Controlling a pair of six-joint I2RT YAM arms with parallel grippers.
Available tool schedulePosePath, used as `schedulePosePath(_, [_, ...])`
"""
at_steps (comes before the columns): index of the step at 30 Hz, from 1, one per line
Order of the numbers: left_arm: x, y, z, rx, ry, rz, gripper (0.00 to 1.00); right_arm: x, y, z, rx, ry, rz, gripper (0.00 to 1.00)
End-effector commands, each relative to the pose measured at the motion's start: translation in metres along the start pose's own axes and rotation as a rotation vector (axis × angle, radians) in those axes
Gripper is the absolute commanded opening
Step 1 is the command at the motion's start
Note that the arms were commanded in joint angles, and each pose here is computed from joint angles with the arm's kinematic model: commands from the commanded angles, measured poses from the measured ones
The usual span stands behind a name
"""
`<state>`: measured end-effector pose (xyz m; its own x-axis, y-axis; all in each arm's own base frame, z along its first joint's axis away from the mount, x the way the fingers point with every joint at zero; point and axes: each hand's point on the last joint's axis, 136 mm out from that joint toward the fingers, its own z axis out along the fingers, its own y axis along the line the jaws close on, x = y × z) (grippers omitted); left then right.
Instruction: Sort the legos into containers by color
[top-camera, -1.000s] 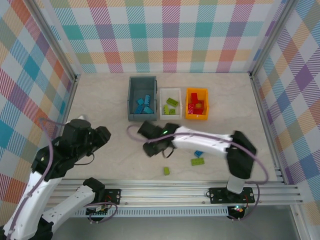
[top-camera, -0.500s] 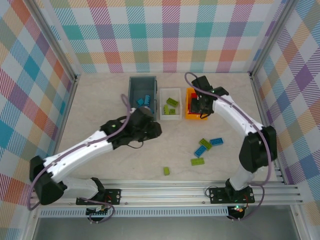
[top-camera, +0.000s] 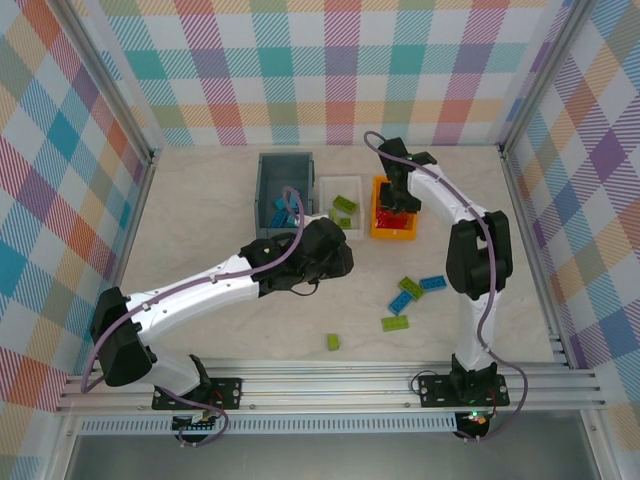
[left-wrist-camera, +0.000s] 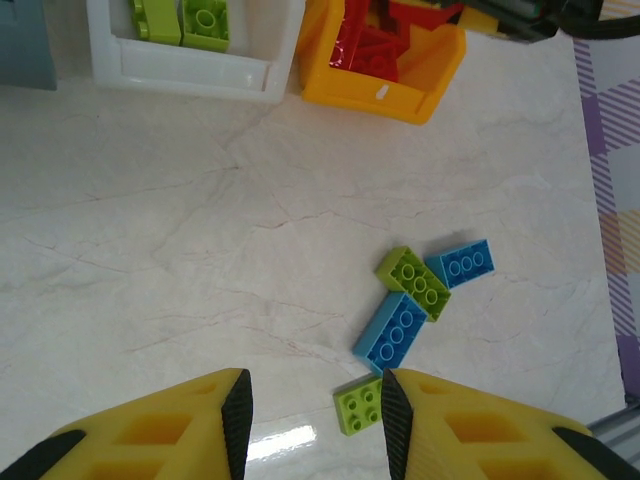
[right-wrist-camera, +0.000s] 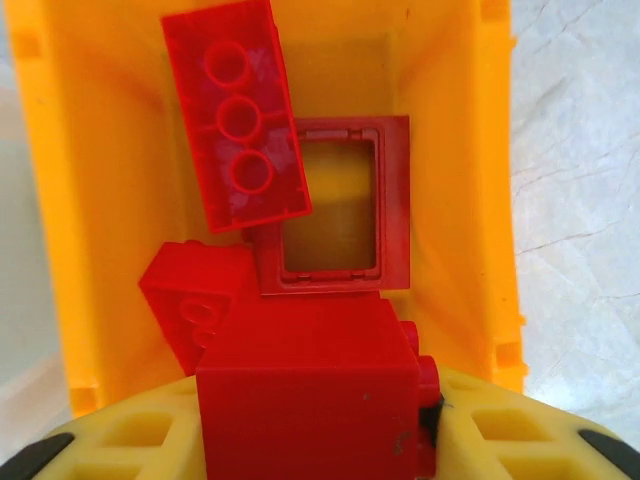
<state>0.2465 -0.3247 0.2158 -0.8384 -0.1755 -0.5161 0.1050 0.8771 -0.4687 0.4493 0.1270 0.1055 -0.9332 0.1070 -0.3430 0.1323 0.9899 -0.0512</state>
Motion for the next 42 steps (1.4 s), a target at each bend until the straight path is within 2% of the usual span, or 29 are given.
schedulePosePath(1, [-0.009,-0.006,-0.006,0.003,-0.040,0.017,0.40,0.002,-0.005,-0.001,0.025,0.021,0.032,0.48])
schedulePosePath(8, [0.000,-0.004,-0.001,-0.014,-0.007,0.031,0.42,0.005,-0.003,0.002,0.007,0.026,0.039,0.64])
schedulePosePath(11, [0.007,-0.001,0.001,-0.029,0.016,0.038,0.43,0.001,-0.002,-0.009,-0.011,0.008,0.040,0.64])
schedulePosePath(15, [0.020,0.011,-0.001,-0.079,0.067,0.036,0.44,-0.009,0.002,-0.049,-0.067,-0.089,0.024,0.59])
schedulePosePath(19, [0.056,0.041,0.000,-0.181,0.175,0.006,0.48,-0.001,0.009,-0.102,-0.161,-0.191,-0.013,0.58])
schedulePosePath(22, [0.091,0.059,0.003,-0.227,0.263,-0.032,0.57,0.028,0.019,-0.132,-0.244,-0.217,-0.073,0.58])
schedulePosePath(26, [0.129,0.066,0.012,-0.248,0.335,-0.045,0.67,0.091,0.034,-0.157,-0.341,-0.181,-0.163,0.60])
schedulePosePath(30, [0.154,0.062,0.030,-0.248,0.396,-0.052,0.70,0.162,0.042,-0.172,-0.440,-0.112,-0.223,0.62])
schedulePosePath(36, [0.185,0.069,0.054,-0.308,0.490,-0.033,0.66,0.216,0.015,-0.180,-0.486,-0.047,-0.165,0.63])
schedulePosePath(42, [0.201,0.085,0.062,-0.387,0.531,-0.021,0.54,0.225,0.000,-0.188,-0.480,-0.050,-0.139,0.62])
